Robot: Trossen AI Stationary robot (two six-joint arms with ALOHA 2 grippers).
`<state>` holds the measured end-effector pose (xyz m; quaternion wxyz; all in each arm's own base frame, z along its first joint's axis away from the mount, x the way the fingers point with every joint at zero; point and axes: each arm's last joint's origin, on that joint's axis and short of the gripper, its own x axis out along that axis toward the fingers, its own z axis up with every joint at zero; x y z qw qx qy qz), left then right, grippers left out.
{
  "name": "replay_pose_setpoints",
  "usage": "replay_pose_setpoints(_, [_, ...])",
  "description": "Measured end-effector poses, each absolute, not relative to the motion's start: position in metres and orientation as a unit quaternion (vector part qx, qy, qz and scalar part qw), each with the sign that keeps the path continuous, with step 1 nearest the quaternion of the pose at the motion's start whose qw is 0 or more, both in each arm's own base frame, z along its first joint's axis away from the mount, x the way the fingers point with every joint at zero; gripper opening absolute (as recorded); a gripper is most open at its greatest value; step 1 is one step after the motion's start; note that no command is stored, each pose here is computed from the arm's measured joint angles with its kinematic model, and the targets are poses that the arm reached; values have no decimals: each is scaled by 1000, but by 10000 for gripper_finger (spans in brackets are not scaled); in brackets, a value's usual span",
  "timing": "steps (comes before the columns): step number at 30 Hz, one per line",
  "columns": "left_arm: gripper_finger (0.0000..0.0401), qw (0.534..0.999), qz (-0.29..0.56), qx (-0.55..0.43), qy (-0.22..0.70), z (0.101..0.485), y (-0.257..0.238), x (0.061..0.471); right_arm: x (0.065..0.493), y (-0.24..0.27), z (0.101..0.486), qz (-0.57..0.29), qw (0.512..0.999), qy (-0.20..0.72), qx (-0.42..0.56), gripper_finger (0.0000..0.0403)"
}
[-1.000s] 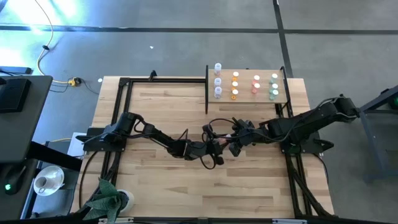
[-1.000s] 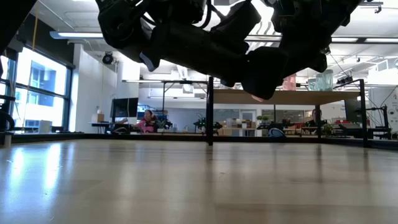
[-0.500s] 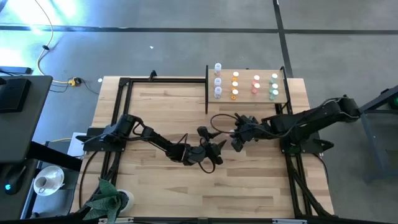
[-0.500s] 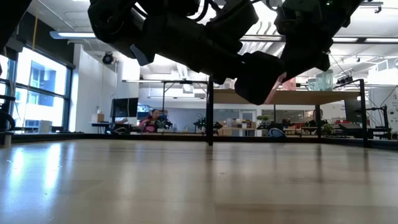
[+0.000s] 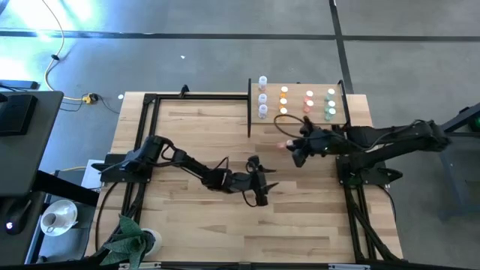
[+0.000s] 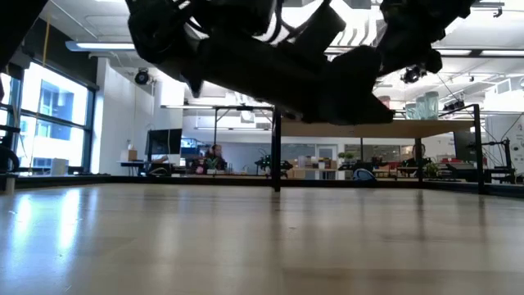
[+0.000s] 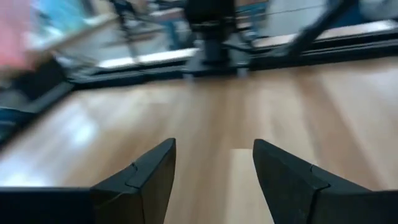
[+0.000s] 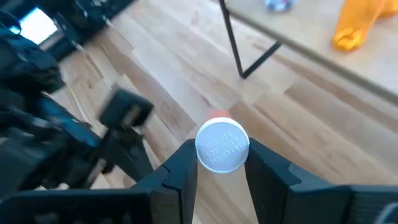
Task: Pick and place medicine bottles onto shelf by color
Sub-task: Put the pink pill bottle on the shelf aligned with the other pink pill bottle
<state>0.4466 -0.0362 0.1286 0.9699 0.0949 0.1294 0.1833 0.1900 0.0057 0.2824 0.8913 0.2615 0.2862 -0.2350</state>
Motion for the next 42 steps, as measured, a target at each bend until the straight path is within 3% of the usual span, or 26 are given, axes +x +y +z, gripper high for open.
replay_pose_setpoints(9, [204,989,82,-17,122,128,-14,450,173,-3,297,-231,902,248,269,103])
replay_pose_setpoints(16, [204,990,61,-29,123,127,-7,451,163,-8,315,-229,902,252,266,103])
replay_pose_setpoints(22, [204,990,59,-28,123,127,-8,451,153,-12,354,-288,890,269,229,103])
replay_pose_setpoints(31, [204,991,46,-29,124,127,-8,451,152,-34,377,-384,822,344,241,103])
replay_pose_setpoints(42, [204,991,37,-30,124,127,-9,451,164,-83,360,-420,750,428,280,103])
